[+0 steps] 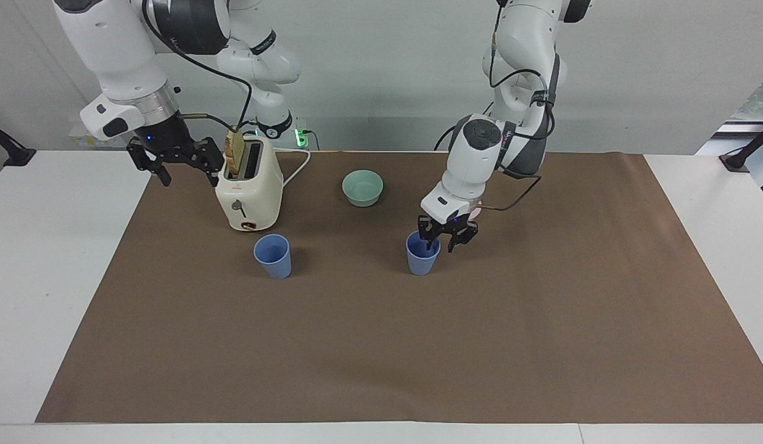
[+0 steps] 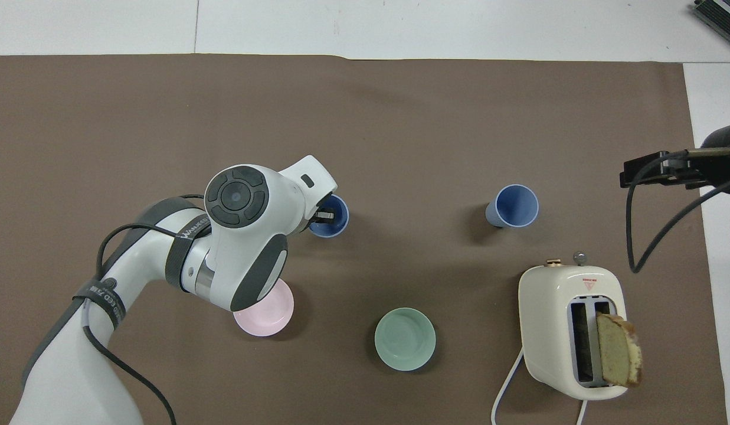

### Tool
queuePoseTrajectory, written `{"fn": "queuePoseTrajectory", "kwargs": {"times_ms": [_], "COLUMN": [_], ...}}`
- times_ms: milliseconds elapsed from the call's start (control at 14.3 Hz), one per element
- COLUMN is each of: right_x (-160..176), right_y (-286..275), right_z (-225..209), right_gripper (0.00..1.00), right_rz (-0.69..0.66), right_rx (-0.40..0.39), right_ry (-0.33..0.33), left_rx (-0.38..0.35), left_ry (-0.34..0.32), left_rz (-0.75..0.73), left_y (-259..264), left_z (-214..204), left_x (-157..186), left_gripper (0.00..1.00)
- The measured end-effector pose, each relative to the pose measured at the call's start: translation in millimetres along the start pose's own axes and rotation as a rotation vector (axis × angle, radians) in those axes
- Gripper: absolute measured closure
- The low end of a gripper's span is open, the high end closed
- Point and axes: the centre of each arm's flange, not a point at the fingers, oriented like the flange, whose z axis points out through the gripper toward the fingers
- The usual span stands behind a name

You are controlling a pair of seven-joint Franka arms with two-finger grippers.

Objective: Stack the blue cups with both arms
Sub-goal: 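Carry the blue cup with the left gripper toward the table center, then release the cup and withdraw the left gripper while the right gripper reaches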

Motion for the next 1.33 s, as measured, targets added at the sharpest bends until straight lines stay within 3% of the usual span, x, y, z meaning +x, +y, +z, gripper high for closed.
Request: {"fn": "queuePoseTrajectory", "kwargs": {"times_ms": [210, 419, 629, 908, 1327], "right_x": [2, 7, 13, 28, 34], "right_y": [0, 0, 0, 1, -11], "right_z": [13, 39, 73, 116, 167], "right_gripper": [0.0, 0.0, 0.0, 0.0, 0.0], "right_rz": [0.0, 0.0, 0.0, 0.001, -0.002], "right_rx": [0.0, 0.001, 0.004, 0.011, 0.018], "right_ry": [0.003, 0.023, -0.004, -0.03, -0.023], "left_rx": [-0.003, -0.003, 0.001, 0.025, 0.047], "left_ry": [0.019, 0.039, 0.074, 0.071, 0.042], "left_rz": [-0.014, -0.049, -0.034, -0.023, 0.032], "left_y": [-8, -32, -81, -169, -242], "left_z": [-11, -38, -84, -155, -257], "left_x": [6, 13, 23, 27, 32], "left_gripper": [0.0, 0.0, 0.0, 0.0, 0.0]}}
